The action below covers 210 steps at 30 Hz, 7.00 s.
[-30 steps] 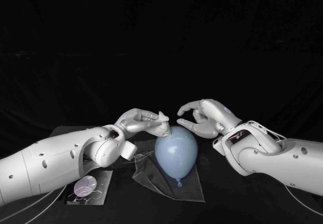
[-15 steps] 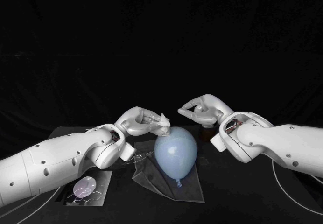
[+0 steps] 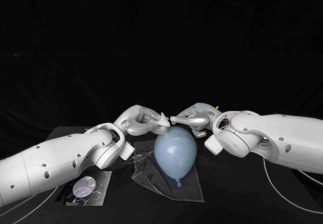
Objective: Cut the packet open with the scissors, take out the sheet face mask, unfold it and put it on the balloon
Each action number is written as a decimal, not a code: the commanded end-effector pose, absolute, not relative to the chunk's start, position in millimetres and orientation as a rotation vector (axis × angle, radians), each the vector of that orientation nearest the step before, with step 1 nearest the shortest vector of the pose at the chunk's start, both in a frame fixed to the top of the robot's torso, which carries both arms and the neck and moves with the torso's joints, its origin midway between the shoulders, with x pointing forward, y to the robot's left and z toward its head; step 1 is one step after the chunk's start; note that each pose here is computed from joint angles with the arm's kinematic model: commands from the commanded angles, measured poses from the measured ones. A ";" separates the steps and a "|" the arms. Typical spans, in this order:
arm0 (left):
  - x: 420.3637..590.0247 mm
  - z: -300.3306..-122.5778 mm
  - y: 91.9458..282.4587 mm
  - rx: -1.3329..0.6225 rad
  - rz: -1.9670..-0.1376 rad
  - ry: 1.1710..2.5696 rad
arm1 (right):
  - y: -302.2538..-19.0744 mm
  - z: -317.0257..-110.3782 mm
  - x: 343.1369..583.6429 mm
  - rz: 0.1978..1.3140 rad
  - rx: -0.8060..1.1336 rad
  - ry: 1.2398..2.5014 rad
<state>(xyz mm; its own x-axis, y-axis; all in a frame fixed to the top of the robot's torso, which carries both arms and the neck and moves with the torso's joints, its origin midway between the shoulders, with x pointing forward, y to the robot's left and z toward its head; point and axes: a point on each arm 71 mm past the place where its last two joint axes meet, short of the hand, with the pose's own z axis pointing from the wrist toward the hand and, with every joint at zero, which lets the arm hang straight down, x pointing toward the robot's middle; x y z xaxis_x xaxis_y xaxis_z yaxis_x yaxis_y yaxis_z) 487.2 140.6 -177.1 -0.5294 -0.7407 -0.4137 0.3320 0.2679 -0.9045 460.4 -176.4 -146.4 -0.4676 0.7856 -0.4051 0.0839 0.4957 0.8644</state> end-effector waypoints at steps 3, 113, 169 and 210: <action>488.6 -175.1 139.5 -0.330 -1.405 1.580 | -172.0 -149.1 460.2 1.114 0.844 1.920; 490.3 -179.9 136.8 -0.324 -1.379 1.649 | -156.8 -150.0 468.5 1.131 0.713 1.954; 491.7 -175.4 140.6 -0.384 -1.411 1.568 | -167.1 -137.3 469.3 1.152 0.793 1.674; 511.0 -161.9 183.6 -0.787 -1.416 1.608 | -176.9 -134.0 472.2 1.150 0.831 1.602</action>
